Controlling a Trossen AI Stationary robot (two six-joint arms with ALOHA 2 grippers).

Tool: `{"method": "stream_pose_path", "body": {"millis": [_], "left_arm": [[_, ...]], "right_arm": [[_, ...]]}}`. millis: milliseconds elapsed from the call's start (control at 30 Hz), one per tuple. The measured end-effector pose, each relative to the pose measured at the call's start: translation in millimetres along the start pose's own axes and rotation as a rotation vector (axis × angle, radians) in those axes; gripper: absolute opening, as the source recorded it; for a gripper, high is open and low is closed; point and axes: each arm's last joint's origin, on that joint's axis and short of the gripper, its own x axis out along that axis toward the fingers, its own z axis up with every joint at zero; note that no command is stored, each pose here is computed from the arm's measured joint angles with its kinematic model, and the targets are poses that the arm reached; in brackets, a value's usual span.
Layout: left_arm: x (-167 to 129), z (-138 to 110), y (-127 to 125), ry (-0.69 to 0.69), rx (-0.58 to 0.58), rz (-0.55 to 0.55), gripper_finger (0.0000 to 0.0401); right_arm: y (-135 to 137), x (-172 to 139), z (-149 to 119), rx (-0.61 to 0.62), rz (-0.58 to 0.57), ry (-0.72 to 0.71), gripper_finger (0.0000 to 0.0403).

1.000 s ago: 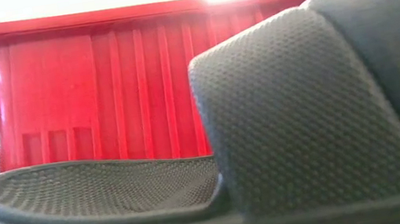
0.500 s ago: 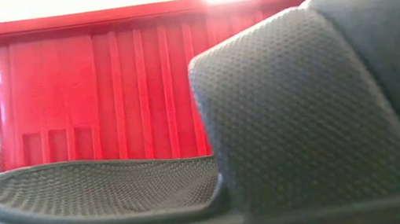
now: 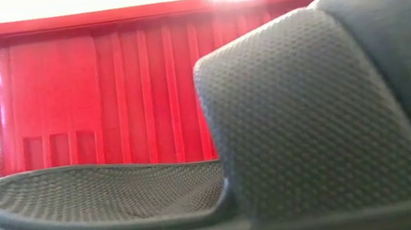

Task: Pick and place slides into bin
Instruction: Adjust the slides in the red bin, then put the black slide into the red bin

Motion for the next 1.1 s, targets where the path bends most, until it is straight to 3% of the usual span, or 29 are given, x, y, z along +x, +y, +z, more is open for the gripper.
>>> {"method": "stream_pose_path", "body": {"millis": [100, 200, 367, 533, 800, 1100], "left_arm": [[0.0, -0.1, 0.1, 0.0, 0.0, 0.0, 0.0246], [0.0, 0.1, 0.0, -0.001, 0.0, -0.001, 0.0246], [0.0, 0.0, 0.1, 0.0, 0.0, 0.001, 0.0246], [0.0, 0.1, 0.1, 0.0, 0.0, 0.001, 0.0246], [0.0, 0.0, 0.1, 0.0, 0.0, 0.001, 0.0246], [0.0, 0.1, 0.1, 0.0, 0.0, 0.001, 0.0246]], "right_arm": [[10.4, -7.8, 13.4, -0.067, 0.089, -0.105, 0.0229], [4.4, -15.6, 25.3, -0.084, 0.052, -0.173, 0.0229], [-16.5, -19.4, 24.9, -0.014, -0.068, -0.08, 0.0229], [-10.7, -15.9, 19.3, -0.053, -0.029, -0.043, 0.0229], [18.5, -9.0, 14.4, -0.166, 0.16, -0.114, 0.0229], [14.3, -8.4, 9.0, -0.178, 0.183, 0.018, 0.0229]]}}
